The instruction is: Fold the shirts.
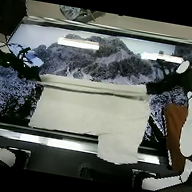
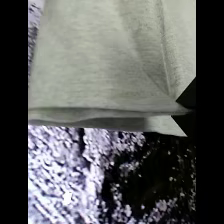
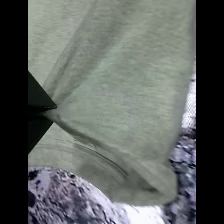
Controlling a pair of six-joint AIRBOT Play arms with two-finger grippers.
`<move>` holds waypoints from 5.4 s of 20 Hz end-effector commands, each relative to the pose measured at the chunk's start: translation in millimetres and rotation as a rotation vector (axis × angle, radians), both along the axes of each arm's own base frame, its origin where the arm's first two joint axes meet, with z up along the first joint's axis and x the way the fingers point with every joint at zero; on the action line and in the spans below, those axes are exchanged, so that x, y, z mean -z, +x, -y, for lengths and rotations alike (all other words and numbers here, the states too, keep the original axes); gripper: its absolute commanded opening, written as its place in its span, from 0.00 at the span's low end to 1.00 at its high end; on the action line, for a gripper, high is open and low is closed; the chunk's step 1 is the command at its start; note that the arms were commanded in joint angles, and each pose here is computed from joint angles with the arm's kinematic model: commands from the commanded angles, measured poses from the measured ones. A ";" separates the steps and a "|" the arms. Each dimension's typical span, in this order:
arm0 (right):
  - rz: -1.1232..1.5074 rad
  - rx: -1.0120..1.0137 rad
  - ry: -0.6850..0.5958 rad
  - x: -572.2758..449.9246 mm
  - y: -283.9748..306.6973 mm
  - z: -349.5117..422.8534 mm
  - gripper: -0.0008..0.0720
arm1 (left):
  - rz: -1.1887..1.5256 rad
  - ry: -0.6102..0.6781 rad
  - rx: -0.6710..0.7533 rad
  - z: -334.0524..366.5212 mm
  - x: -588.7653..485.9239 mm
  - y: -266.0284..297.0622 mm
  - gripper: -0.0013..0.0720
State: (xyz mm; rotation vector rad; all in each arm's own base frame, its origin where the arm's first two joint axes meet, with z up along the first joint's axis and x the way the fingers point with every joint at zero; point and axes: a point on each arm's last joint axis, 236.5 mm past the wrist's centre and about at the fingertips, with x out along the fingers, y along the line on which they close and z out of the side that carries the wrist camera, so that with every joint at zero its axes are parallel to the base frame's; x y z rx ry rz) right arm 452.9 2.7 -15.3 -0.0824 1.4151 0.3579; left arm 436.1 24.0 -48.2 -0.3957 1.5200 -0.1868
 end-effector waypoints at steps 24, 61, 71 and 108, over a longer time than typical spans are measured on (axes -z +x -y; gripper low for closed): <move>-0.206 0.019 0.031 -3.9 -146.6 42.4 0.80 | -0.251 -0.073 -0.112 8.4 23.4 -185.6 0.68; -0.176 0.056 0.223 60.7 -237.0 -28.9 0.11 | -0.171 -0.060 -0.112 15.8 54.9 -241.7 0.05; 0.286 0.142 0.285 -56.5 -114.0 -27.1 0.11 | 0.216 -0.046 -0.196 -2.8 -63.1 -114.9 0.05; -0.030 0.326 0.596 73.6 -36.9 8.0 0.99 | 0.190 -0.113 -0.095 22.1 -90.5 22.5 0.81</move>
